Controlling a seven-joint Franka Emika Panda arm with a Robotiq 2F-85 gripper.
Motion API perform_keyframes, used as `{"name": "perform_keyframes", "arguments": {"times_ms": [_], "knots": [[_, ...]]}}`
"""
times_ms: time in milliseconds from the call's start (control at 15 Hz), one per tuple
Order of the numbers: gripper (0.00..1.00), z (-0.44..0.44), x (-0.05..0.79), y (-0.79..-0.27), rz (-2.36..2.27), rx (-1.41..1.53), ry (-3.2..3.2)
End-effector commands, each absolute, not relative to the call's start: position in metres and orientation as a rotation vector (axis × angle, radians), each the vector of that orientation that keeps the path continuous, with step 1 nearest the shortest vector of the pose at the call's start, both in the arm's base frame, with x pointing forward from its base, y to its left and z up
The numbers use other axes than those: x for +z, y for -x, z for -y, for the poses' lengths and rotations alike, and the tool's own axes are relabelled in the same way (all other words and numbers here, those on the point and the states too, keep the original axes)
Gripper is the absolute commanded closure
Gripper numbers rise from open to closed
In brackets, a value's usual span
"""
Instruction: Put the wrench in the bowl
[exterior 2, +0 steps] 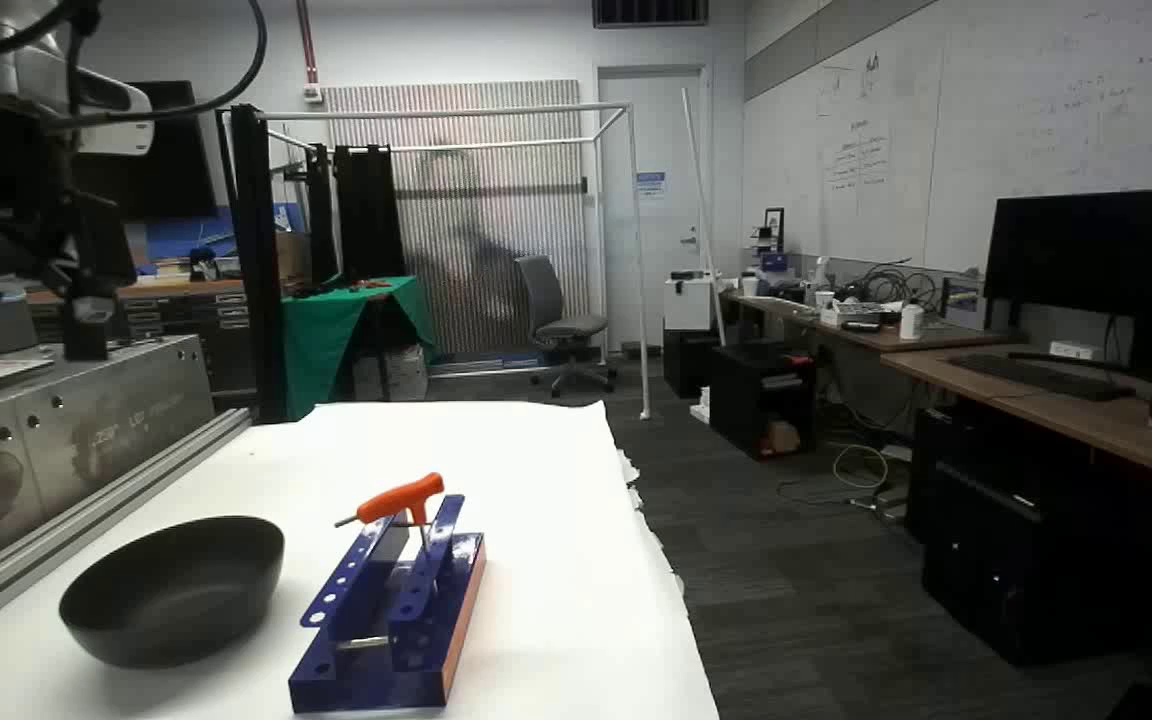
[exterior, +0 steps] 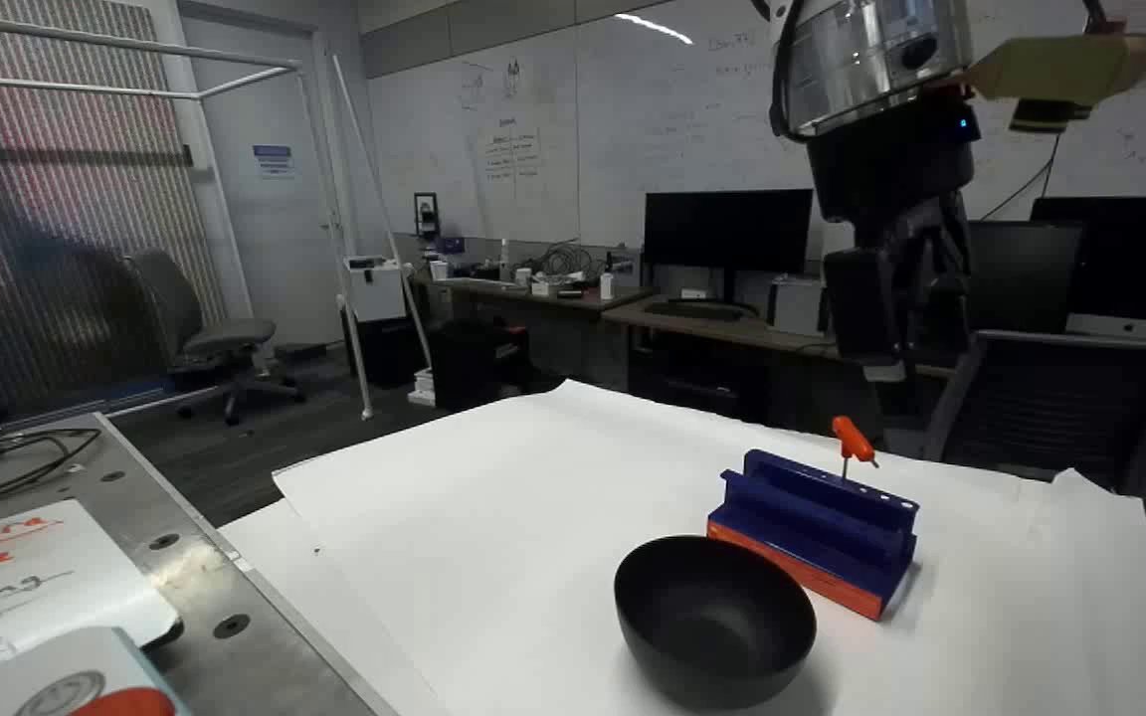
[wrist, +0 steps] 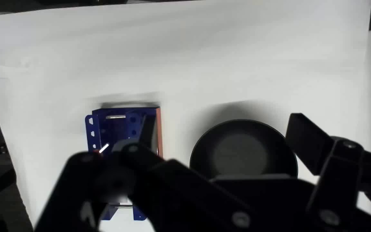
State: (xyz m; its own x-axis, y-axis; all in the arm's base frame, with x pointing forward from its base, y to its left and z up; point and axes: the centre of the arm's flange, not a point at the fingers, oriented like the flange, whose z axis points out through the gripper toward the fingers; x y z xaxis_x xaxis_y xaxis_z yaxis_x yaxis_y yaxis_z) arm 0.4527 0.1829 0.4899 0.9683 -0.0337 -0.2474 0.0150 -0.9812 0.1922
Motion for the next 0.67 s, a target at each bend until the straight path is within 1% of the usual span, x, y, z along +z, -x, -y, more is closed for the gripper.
{"name": "perform_keyframes", "arguments": {"times_ms": [0,133,333,600], "knots": [[0.0,-0.183,0.491,-0.453,0.014,-0.368,-2.926],[0.0,-0.183,0.494,-0.453,0.014,-0.359,-2.929],[0.0,-0.153,0.485,-0.498,0.239,-0.412,-2.962],[0.0,-0.092,0.471,-0.54,0.515,-0.409,-2.972]]}}
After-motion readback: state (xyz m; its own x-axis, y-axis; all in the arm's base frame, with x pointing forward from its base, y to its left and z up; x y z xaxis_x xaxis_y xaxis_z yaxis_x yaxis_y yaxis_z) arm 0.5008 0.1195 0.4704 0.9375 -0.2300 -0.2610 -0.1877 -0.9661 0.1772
